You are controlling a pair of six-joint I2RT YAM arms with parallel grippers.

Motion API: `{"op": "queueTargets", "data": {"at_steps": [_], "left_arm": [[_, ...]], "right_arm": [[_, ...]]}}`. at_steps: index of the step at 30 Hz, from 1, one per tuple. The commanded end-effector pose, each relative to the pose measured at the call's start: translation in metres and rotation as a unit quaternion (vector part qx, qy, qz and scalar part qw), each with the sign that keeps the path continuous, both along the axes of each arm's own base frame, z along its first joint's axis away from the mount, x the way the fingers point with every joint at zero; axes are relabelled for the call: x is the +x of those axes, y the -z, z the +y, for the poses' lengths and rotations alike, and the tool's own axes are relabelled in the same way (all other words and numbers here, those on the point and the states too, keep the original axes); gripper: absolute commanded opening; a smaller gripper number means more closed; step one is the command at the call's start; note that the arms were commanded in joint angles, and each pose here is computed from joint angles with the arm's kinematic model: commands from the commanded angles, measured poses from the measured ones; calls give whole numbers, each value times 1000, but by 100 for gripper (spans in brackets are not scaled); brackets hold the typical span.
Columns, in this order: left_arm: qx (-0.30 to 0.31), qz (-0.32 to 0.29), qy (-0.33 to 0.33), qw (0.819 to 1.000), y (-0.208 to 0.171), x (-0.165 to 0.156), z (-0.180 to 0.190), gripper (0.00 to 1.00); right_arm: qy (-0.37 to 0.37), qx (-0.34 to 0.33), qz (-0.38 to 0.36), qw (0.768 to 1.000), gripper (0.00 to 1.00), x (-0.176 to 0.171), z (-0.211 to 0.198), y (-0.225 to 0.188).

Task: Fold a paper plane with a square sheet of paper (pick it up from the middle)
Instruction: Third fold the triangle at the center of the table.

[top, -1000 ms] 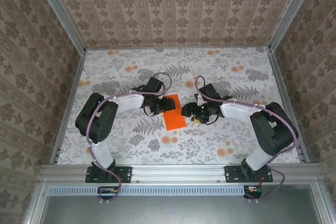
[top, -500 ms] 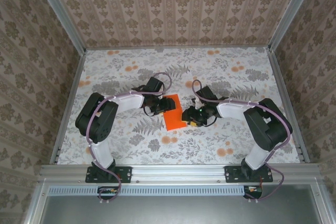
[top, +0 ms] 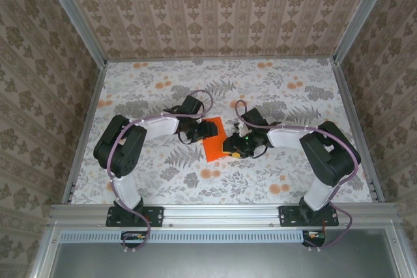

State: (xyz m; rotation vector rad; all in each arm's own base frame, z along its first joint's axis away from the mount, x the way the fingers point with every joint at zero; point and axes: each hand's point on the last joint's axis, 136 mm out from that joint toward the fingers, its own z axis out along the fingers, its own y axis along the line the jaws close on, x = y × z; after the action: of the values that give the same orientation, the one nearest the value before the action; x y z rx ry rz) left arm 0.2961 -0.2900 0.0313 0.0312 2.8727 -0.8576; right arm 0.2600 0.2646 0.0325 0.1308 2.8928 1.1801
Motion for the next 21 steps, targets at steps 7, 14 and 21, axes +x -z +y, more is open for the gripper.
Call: {"op": "queueTargets", "data": {"at_steps": [7,14,21], "left_arm": [[49,38,-10,998,28,-14,17,59],[49,37,-9,998,27,-14,17,59],[48,38,-9,998,26,-14,17,59]], "right_arm": [[14,36,-3,999,41,3,6,-7],[11,60,-23,998,42,16,14,-7],[12,73,-27,997,43,24,19,-6]]}}
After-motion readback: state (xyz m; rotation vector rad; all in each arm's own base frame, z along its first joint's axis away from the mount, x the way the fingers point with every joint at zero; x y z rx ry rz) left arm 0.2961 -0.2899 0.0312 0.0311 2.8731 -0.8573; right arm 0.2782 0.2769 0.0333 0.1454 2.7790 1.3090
